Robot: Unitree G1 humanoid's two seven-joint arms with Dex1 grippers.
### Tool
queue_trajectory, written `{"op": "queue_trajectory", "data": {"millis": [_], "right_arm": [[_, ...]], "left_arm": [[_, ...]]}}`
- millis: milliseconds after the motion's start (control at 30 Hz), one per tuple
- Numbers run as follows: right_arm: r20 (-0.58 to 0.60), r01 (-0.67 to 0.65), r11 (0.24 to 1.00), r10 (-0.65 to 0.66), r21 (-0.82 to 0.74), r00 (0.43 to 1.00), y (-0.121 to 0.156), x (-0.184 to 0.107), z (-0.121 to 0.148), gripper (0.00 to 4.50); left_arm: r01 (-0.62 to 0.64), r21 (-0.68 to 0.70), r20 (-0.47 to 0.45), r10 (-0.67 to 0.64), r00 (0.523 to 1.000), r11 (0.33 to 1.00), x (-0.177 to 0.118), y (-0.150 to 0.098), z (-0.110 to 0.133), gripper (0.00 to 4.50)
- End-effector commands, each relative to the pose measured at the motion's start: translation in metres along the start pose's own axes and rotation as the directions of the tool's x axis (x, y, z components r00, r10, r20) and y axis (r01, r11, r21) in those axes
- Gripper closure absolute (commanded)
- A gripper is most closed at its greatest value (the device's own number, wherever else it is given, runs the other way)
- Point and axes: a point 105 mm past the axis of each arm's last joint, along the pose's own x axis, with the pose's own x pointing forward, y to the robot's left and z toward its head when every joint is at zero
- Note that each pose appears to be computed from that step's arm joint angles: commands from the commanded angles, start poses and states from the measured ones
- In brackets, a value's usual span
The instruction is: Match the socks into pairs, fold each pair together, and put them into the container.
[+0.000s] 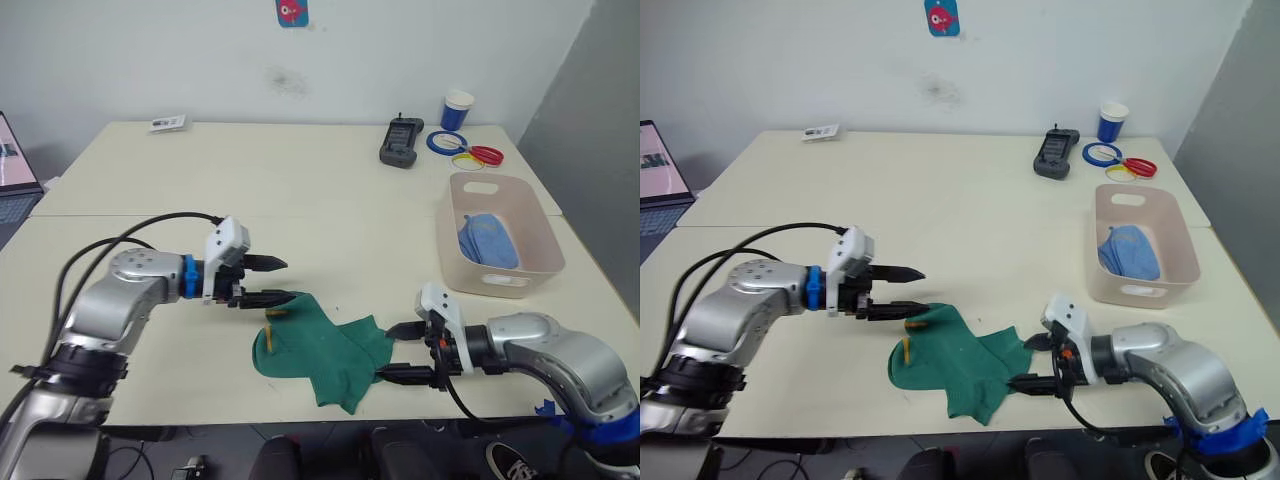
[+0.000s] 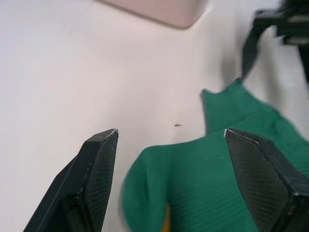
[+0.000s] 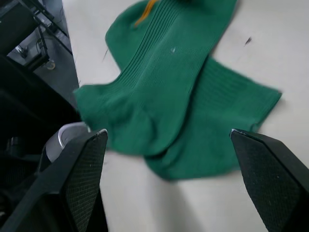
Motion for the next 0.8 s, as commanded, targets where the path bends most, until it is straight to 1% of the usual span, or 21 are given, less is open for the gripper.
{"op": "queue_trajectory", "data": {"millis": [33,100,167,267,367,567,600,633,800], "right_arm": [[0.006,0.006,1.0,-0.006,-0.019,1.0,0.008,0.01,-0.001,0.15],[0.001,0.015,1.0,-0.015,-0.004,1.0,0.008,0.017,-0.003,0.15],[-0.007,0.02,1.0,-0.02,0.016,1.0,0.007,0.024,-0.005,0.15],[0.016,0.015,0.998,-0.016,0.064,1.0,0.004,0.03,0.0,0.75],[0.023,0.004,0.996,-0.006,0.093,1.0,0.002,0.032,0.003,1.84],[0.038,-0.008,0.995,0.004,0.099,0.999,0.002,0.027,0.01,4.0],[0.038,-0.006,0.995,0.003,0.099,0.999,0.002,0.027,0.01,4.39],[0.04,-0.007,0.995,0.003,0.096,0.999,0.001,0.026,0.011,4.45],[0.062,-0.015,0.996,0.009,0.09,0.998,-0.002,0.019,0.02,4.45]], "left_arm": [[-0.004,0.074,-0.095,0.011,0.995,0.997,0.012,0.007,-0.018,0.85],[-0.005,0.092,-0.139,0.018,0.99,0.996,0.017,0.011,-0.029,0.85],[0.003,0.095,-0.158,0.012,0.987,0.995,0.019,0.013,-0.036,0.85],[0.002,0.103,-0.174,0.016,0.985,0.995,0.018,0.017,-0.041,1.41],[0.004,0.098,-0.171,0.013,0.985,0.995,0.017,0.018,-0.041,2.39],[-0.013,0.084,-0.143,0.025,0.989,0.996,0.014,0.02,-0.037,4.3],[-0.018,0.081,-0.135,0.029,0.99,0.997,0.014,0.02,-0.037,4.5],[-0.024,0.073,-0.126,0.033,0.991,0.997,0.013,0.019,-0.036,4.5],[-0.072,0.038,-0.075,0.074,0.994,0.997,0.003,0.018,-0.029,4.5]]}}
